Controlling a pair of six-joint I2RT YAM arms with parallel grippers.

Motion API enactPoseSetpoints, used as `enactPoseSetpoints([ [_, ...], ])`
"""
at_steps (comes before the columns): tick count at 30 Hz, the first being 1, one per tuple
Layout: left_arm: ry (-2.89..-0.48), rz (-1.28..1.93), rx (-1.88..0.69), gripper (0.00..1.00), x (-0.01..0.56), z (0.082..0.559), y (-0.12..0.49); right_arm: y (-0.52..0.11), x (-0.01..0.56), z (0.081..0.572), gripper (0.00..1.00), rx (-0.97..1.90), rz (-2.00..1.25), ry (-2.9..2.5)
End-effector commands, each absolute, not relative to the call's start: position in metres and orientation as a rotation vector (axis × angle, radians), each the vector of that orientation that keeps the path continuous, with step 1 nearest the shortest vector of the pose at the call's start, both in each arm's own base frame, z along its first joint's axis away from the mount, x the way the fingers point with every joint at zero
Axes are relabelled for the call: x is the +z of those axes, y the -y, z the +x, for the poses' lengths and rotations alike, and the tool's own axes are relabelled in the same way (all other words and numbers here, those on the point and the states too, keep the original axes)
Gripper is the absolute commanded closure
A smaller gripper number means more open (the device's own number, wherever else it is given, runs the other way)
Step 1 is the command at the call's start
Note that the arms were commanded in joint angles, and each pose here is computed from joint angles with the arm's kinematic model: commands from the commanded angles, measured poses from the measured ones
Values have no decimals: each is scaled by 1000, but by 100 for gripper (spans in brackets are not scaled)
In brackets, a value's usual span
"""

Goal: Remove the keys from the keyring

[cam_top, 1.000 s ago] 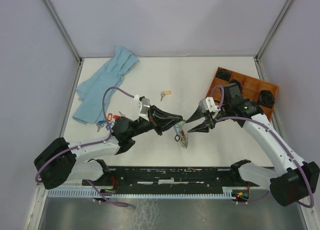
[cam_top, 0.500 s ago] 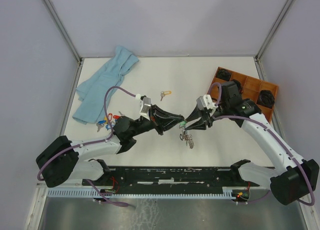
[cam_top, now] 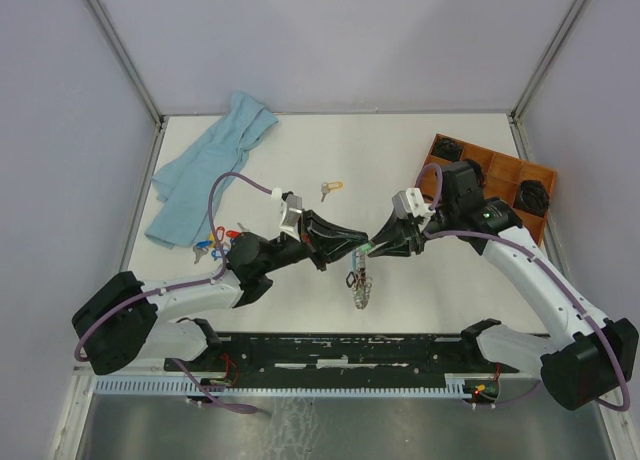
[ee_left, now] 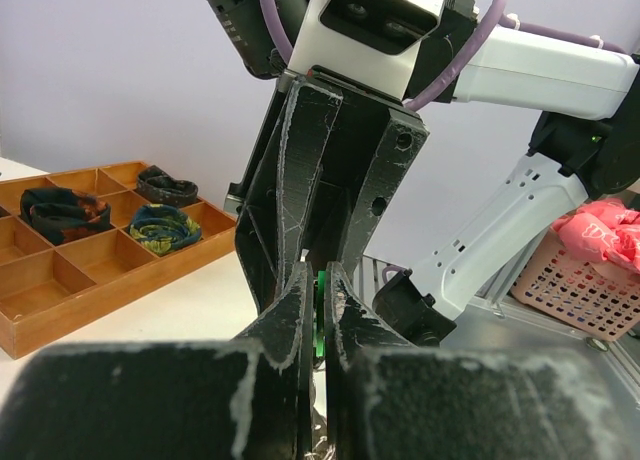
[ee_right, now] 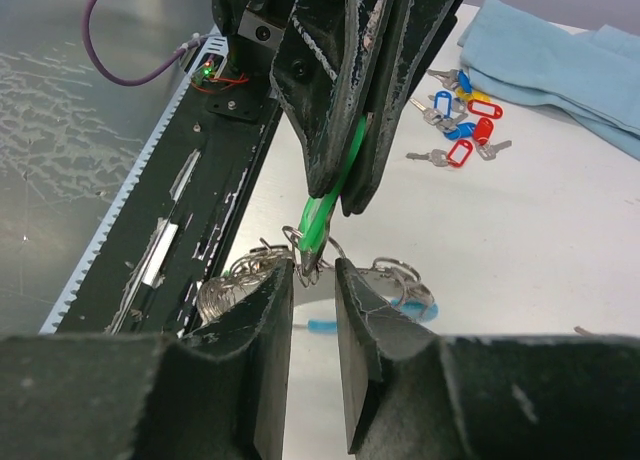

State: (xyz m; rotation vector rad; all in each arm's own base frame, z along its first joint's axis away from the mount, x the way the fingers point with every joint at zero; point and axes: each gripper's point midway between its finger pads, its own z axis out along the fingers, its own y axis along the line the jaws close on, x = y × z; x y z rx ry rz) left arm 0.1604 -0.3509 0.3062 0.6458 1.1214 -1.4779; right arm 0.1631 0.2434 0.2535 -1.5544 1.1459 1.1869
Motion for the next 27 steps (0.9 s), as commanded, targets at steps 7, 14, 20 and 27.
enactPoseSetpoints([
  [7, -953, 616, -1514, 97, 354, 153, 344, -248, 257, 163, 72, 1200, -1551, -1125],
  [14, -944, 610, -1509, 97, 358, 153, 342, -249, 255, 164, 72, 1203, -1553, -1131],
  [20, -945, 611, -1510, 97, 358, 153, 342, -250, 254, 163, 72, 1206, -1558, -1131],
  [27, -937, 607, -1507, 97, 360, 153, 341, -251, 254, 163, 74, 1201, -1561, -1134],
])
